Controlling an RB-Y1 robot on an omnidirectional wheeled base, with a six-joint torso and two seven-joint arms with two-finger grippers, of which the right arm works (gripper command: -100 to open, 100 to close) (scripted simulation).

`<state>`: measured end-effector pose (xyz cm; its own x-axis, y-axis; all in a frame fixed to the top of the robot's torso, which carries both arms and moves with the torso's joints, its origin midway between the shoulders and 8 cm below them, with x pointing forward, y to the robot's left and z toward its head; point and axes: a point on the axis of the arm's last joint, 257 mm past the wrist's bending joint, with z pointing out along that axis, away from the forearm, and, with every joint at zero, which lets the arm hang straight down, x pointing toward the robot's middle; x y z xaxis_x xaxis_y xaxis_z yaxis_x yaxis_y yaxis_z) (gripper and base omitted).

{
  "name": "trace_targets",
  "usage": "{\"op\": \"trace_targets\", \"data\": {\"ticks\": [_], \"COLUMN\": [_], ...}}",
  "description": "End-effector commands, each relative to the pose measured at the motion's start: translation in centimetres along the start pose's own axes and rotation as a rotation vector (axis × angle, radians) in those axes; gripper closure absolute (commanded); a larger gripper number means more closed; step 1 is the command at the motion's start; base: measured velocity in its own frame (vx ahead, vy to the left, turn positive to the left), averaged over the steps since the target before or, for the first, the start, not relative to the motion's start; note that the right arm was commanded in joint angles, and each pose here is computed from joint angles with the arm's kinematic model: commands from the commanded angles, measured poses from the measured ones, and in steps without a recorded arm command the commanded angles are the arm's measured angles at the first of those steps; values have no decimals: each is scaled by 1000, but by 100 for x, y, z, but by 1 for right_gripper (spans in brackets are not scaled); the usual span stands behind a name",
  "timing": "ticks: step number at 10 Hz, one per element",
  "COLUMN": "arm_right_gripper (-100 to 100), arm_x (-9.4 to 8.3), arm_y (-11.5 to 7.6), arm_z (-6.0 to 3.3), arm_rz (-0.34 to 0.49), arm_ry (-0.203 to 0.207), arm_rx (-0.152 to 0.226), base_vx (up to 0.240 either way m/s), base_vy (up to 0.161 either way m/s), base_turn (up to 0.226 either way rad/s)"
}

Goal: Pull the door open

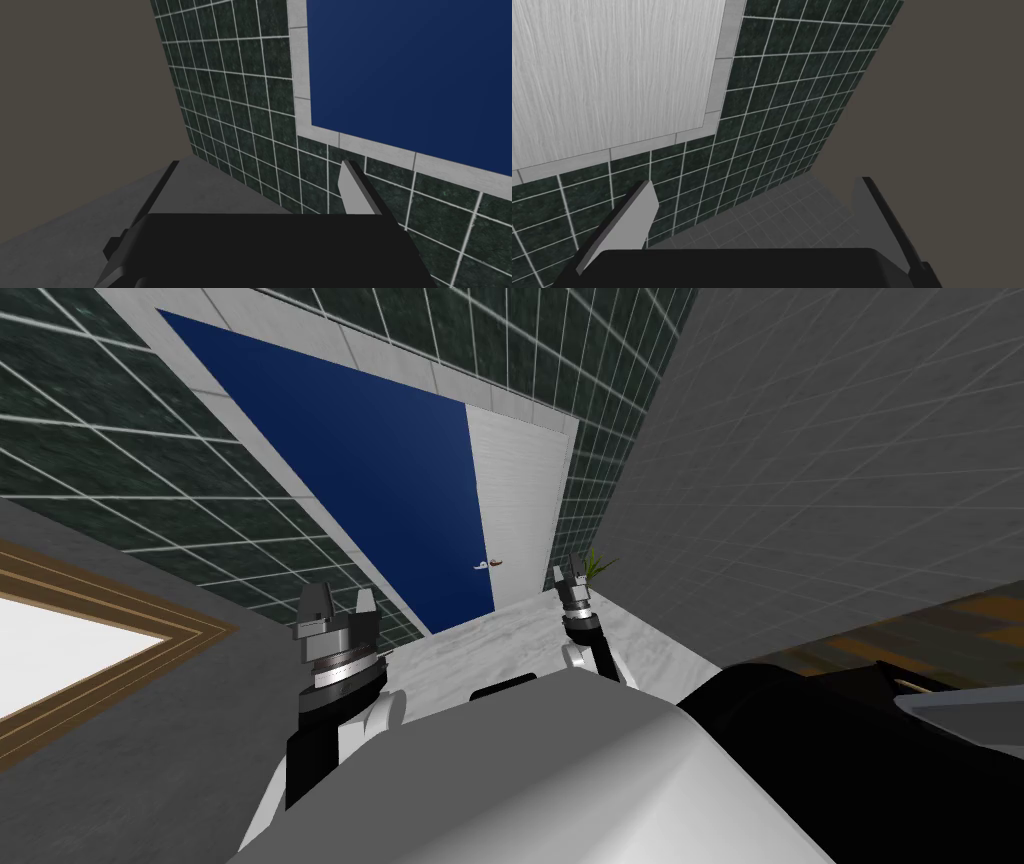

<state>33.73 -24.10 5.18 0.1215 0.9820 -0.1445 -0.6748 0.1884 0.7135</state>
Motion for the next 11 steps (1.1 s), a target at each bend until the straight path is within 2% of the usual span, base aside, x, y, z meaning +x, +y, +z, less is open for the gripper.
{"op": "trace_targets", "data": {"ticks": [1,6,7,11], "arm_right_gripper": [-100,-100,-100,-100], "arm_x": [21,65,77,96], "arm_y": [-133,-487,-615,-908], "arm_z": [-31,-129,-169,-272], "arm_rz": [7,27,34,49], "arm_ry": [9,27,33,44], "arm_rx": [19,71,90,135], "base_vx": [59,98,113,93], "base_vy": [11,11,22,11], "base_turn": [58,47,71,48]}}
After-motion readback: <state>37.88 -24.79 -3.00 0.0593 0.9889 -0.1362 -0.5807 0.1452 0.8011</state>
